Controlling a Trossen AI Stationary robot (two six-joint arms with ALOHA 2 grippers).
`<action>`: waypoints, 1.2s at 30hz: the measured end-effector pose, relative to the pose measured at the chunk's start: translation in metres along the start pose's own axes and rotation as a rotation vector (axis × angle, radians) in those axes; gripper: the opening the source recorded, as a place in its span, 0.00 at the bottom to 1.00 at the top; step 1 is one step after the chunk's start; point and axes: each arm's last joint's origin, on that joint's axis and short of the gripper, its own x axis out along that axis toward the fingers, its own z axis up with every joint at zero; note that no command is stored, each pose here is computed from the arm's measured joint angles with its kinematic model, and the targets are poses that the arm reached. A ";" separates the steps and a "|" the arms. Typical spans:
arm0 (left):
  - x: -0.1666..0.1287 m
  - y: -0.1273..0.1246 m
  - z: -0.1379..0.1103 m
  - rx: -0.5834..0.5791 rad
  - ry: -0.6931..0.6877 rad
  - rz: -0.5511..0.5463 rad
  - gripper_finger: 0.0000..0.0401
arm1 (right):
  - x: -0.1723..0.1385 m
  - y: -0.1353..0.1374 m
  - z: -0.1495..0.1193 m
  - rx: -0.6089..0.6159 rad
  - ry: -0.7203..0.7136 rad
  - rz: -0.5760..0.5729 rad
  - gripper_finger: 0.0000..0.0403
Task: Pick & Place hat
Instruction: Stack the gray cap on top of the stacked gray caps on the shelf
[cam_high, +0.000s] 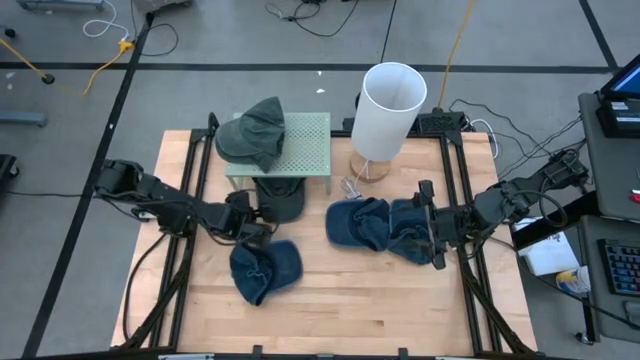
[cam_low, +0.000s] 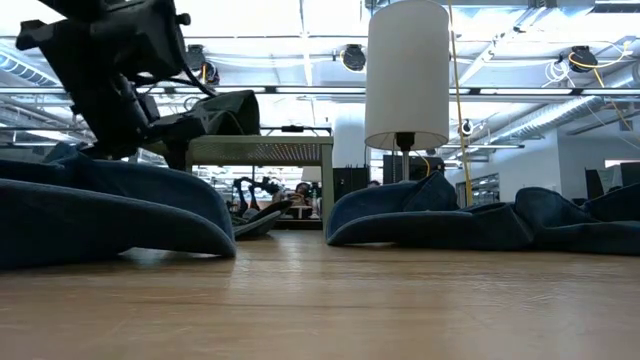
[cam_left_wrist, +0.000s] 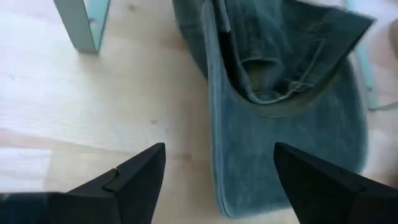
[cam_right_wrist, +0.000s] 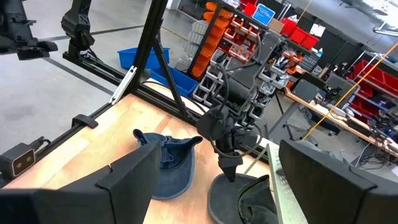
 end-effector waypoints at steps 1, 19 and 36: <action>0.001 -0.001 0.002 0.005 -0.003 0.002 0.75 | 0.000 0.000 0.000 0.001 0.001 -0.003 0.79; 0.032 0.000 0.006 0.000 0.156 -0.035 0.36 | -0.001 -0.005 0.012 0.020 -0.118 -0.050 0.79; -0.002 -0.028 0.008 -0.149 0.445 -0.390 0.03 | -0.001 -0.007 0.015 0.099 -0.149 -0.056 0.79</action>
